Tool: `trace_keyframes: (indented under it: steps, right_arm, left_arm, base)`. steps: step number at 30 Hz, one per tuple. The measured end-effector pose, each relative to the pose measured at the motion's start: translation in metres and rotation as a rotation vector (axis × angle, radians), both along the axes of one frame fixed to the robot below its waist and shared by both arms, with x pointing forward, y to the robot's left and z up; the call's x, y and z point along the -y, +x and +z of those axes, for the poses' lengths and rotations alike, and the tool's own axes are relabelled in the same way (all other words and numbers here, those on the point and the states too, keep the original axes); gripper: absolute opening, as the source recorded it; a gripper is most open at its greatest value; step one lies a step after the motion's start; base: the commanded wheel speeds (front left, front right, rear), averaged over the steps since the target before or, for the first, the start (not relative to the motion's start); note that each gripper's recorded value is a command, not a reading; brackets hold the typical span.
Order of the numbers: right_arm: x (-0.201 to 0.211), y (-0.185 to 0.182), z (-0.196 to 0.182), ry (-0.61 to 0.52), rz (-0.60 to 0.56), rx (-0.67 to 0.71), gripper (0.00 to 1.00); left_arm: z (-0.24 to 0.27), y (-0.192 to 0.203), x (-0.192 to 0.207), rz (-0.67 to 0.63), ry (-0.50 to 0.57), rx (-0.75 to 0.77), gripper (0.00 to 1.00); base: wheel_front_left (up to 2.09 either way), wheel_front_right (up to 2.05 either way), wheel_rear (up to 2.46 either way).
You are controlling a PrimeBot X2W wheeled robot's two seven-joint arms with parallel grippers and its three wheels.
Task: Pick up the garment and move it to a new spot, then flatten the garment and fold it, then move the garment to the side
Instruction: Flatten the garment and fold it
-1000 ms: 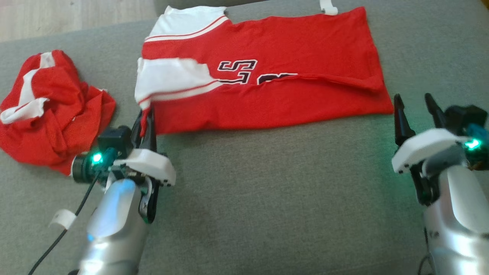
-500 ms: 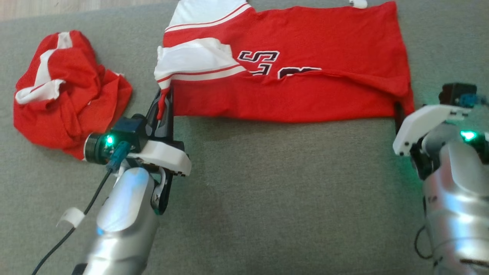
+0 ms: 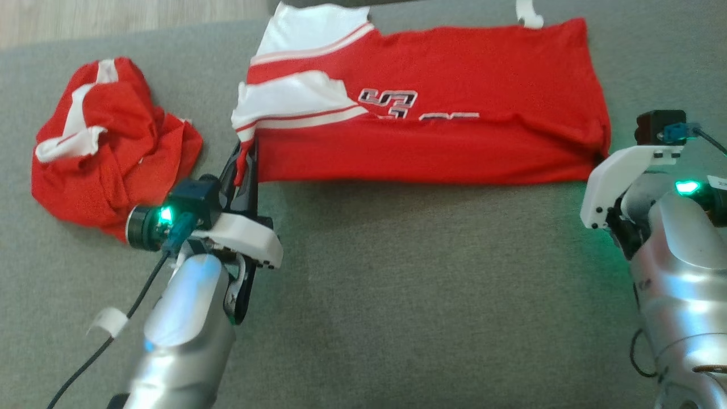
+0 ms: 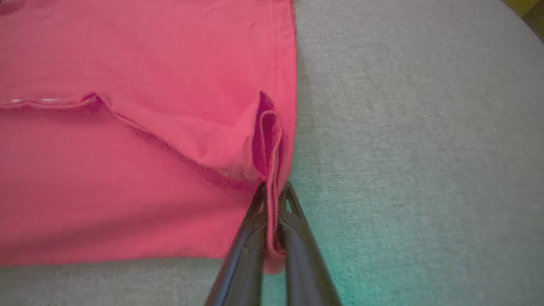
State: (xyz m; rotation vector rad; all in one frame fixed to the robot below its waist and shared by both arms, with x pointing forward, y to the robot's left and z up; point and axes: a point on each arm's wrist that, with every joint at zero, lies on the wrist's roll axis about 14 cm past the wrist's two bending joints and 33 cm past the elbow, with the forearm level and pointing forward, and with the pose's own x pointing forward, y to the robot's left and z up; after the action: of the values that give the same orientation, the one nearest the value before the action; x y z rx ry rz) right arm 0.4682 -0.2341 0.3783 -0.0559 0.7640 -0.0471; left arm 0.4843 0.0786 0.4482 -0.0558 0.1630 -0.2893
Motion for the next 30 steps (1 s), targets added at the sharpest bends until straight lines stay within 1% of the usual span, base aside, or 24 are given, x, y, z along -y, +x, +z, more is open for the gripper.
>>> trace_keyframes:
  steps: [3,8,15,18,22,28,29,30]
  right_arm:
    - [0.008,-0.006,0.009,-0.005,-0.003,0.012,0.00]
    - [0.019,-0.020,0.025,-0.001,-0.009,0.031,0.00]
    - [0.023,-0.068,0.019,0.038,-0.010,-0.037,0.00]
    - [0.025,-0.085,0.021,0.064,-0.013,-0.044,0.00]
    - [0.027,-0.102,0.022,0.098,-0.015,-0.039,0.00]
    - [0.029,-0.125,0.016,0.153,-0.041,-0.039,0.00]
    - [0.030,-0.127,0.016,0.156,-0.047,-0.029,0.92]
    - [0.031,-0.128,0.017,0.162,-0.054,-0.014,1.00]
  left_arm:
    - [0.003,-0.006,0.002,-0.006,0.000,0.002,0.00]
    - [-0.006,-0.031,0.001,-0.015,0.013,-0.040,0.00]
    - [-0.011,-0.065,0.003,-0.041,0.021,-0.095,0.00]
    - [-0.014,-0.083,0.005,-0.060,0.024,-0.114,0.00]
    - [-0.018,-0.103,0.006,-0.071,0.019,-0.141,0.00]
    - [-0.024,-0.119,0.009,-0.075,0.002,-0.176,0.00]
    - [-0.025,-0.121,0.009,-0.073,0.003,-0.182,0.24]
    - [-0.026,-0.122,0.010,-0.075,0.003,-0.185,0.50]
  base:
    - [0.00,0.00,0.00]
    - [0.00,0.00,0.00]
    - [0.00,0.00,0.00]
    - [0.00,0.00,0.00]
    - [0.00,0.00,0.00]
    - [0.00,0.00,0.00]
    - [0.00,0.00,0.00]
    - [0.00,0.00,0.00]
